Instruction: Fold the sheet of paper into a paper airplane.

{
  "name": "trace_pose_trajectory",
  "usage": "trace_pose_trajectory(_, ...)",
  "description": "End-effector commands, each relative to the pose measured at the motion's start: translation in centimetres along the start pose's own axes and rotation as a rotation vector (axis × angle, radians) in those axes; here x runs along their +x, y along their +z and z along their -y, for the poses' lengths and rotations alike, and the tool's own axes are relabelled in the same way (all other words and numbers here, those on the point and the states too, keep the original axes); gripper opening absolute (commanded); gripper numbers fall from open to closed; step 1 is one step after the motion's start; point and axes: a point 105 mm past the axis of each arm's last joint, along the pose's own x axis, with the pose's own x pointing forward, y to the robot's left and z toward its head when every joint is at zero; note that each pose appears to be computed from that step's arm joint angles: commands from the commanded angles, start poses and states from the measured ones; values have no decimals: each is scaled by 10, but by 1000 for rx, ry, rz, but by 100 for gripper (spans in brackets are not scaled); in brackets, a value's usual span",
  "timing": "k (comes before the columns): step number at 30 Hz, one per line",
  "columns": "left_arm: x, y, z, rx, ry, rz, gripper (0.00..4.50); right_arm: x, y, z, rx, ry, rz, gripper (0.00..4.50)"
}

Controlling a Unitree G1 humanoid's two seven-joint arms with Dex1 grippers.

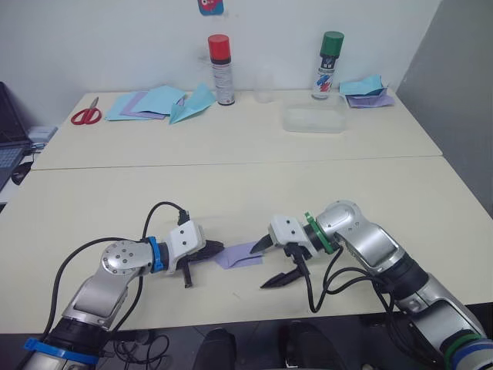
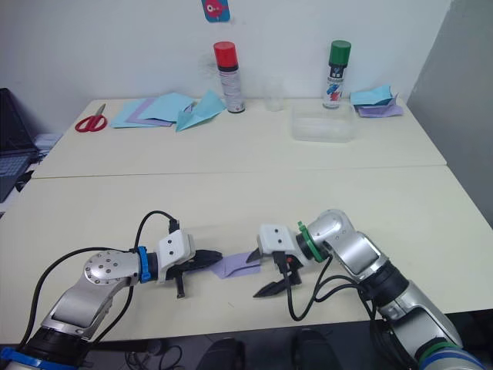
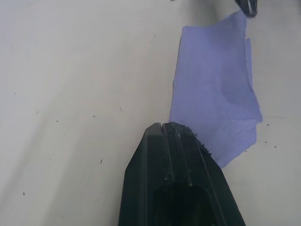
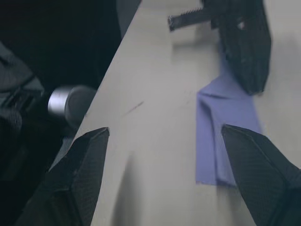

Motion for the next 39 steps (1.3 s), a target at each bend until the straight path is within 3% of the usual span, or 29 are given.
trace_pose_trajectory(1, 2, -36, 10, -52, -38, -136, 0, -9, 20, 25, 5, -132, 88, 340)
trace_pose_trajectory(5, 2, -35, 6, -44, -39, -136, 0, -3, 25, 45, 93, -253, 159, 200)
trace_pose_trajectory(10, 3, -36, 7, -40, -53, -140, 0, 21, 5, 45, 103, -276, 100, 19)
trace_pose_trajectory(11, 3, -36, 7, -39, -56, -141, 0, 25, 0, 44, 99, -278, 77, 3)
trace_pose_trajectory(18, 6, -35, 8, -39, -65, -140, 0, 31, -35, 46, 116, -353, -50, 3)
trace_pose_trajectory(31, 6, -37, 12, -47, -85, -146, 0, -9, -65, 25, 271, -407, -98, 3)
trace_pose_trajectory(34, 5, -37, 11, -46, -82, -146, 0, -13, -54, 20, 219, -389, -45, 3)
trace_pose_trajectory(36, 5, -37, 10, -46, -81, -146, 0, -15, -27, 25, 185, -405, 95, 3)
trace_pose_trajectory(39, 4, -38, 10, -45, -82, -147, 0, -15, -5, 28, 104, -391, 174, 3)
